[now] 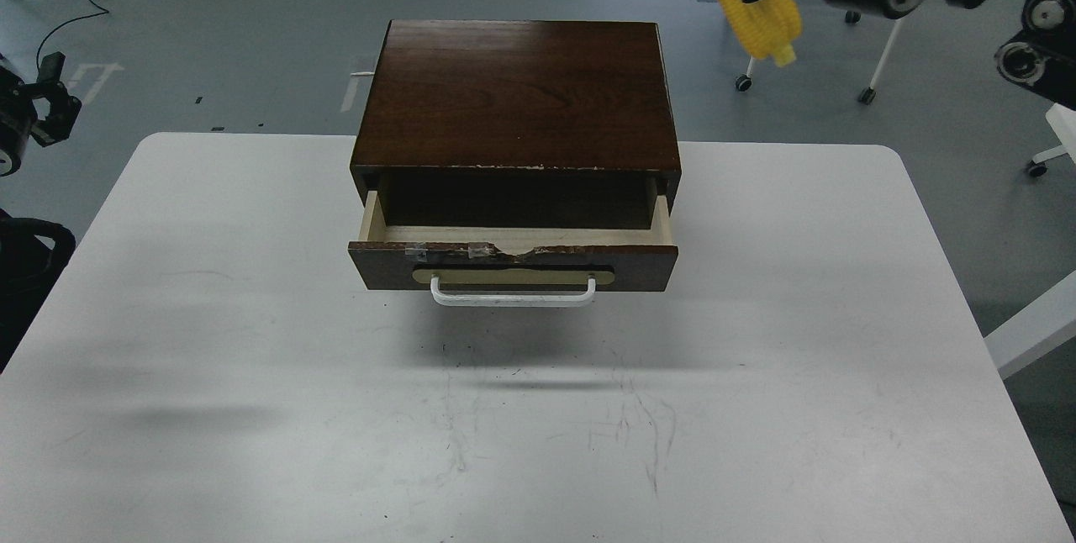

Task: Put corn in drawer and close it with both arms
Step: 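Lift the corn with the right gripper and carry it over the drawer, then lower the corn into the open drawer and open the right gripper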

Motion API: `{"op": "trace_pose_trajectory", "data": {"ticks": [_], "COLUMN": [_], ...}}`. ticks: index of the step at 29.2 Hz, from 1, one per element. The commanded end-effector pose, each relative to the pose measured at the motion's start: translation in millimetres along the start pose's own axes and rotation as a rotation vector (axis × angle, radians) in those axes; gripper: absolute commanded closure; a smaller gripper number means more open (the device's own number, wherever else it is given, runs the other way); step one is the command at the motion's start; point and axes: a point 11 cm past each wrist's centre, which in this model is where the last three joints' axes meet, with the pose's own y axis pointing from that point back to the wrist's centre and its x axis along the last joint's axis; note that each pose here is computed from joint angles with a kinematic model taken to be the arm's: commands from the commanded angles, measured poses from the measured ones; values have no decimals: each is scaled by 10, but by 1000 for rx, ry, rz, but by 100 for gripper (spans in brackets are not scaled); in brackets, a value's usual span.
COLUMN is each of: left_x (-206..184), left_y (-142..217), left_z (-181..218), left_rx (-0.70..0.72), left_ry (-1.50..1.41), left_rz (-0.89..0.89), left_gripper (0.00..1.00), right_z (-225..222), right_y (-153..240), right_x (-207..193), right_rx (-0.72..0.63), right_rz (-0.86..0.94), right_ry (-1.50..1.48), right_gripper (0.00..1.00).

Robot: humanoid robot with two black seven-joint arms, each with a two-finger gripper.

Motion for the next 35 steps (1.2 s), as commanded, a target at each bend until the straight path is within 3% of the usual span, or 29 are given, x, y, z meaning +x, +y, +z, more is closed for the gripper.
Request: {"op": "trace_pose_trajectory", "data": {"ticks": [1, 5, 13, 20, 24, 30, 35], "left_x": [2, 48, 68, 130, 155, 116, 0], "left_y": [-6, 15, 10, 26, 35, -2, -107], "left_z": [18, 32, 76, 133, 148, 23, 123], "left_rx": [-3, -3, -10, -15, -15, 134, 116], "left_ry": [-1, -7, -10, -23, -28, -25, -15], "left_rz": [0, 7, 10, 19, 23, 17, -4], "left_gripper": [2, 2, 2, 2, 2, 3, 2], "right_z": [-357, -795, -1239, -1333, -1378, -1366, -1312], "right_y": [-232, -490, -685, -702, -668, -645, -643], "right_x": [29, -132, -359, -716, -745, -744, -708], "right_rx": [82, 192, 302, 347, 400, 419, 402], "right_rz": [-16, -72, -126, -216, -237, -244, -236], "right_ry": [229, 334, 466, 484, 474, 464, 448], "right_gripper": [100, 100, 99, 70, 25, 16, 12]}}
